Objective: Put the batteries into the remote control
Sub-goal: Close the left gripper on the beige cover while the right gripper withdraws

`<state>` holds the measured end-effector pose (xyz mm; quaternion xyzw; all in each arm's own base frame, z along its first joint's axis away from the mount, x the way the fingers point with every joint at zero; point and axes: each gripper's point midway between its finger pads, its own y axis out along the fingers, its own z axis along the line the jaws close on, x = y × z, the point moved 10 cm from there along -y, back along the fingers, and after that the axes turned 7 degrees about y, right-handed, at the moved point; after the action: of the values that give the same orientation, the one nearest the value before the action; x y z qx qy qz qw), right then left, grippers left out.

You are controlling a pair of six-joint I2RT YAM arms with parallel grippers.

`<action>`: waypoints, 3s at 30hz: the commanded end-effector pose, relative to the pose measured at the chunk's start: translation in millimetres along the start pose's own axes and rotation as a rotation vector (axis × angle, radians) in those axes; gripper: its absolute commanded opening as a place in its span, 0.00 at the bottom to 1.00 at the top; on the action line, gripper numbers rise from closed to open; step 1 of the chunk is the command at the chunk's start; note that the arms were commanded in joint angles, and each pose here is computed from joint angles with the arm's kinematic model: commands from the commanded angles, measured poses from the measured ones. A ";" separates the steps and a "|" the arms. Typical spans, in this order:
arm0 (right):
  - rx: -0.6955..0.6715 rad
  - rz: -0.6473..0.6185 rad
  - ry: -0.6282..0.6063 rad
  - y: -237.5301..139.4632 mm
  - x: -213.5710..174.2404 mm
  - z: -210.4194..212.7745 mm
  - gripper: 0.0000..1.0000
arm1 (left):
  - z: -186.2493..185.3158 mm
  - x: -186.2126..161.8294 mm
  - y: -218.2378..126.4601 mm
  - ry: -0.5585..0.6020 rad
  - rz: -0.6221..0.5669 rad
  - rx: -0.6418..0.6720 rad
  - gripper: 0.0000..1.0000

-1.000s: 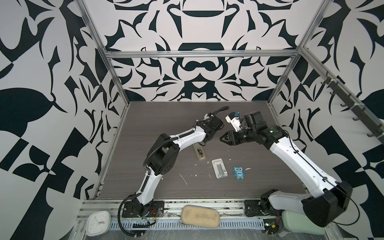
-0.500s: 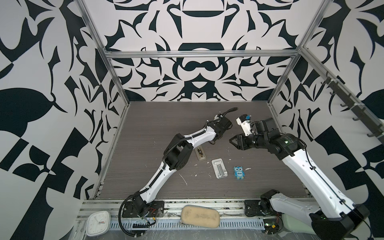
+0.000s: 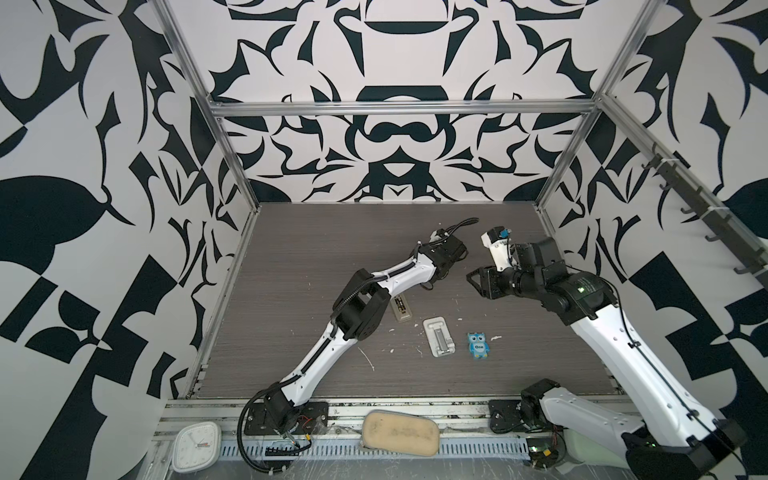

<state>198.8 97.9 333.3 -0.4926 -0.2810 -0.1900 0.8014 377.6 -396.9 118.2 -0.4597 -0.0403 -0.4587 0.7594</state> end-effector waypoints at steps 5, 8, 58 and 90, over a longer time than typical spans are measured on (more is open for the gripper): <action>-0.034 -0.083 -0.016 -16.6 6.6 0.0 0.52 | -27.8 -16.0 5.6 -0.027 0.062 -0.071 0.22; -0.040 -0.083 -0.017 -16.0 6.2 -0.9 0.52 | -32.9 -17.2 3.9 -0.054 0.068 -0.105 0.29; -0.039 0.018 0.011 16.2 1.3 -6.9 0.66 | 44.4 -32.0 39.9 -0.293 0.382 -0.708 0.66; -0.040 0.021 0.010 17.0 -0.6 -7.8 0.66 | 22.4 -49.8 13.3 -0.304 0.489 -0.531 0.28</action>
<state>211.0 99.4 314.6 -0.5173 -0.2603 -0.1817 0.7948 385.0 -356.9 120.6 -0.7218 0.0353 -0.2353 0.6499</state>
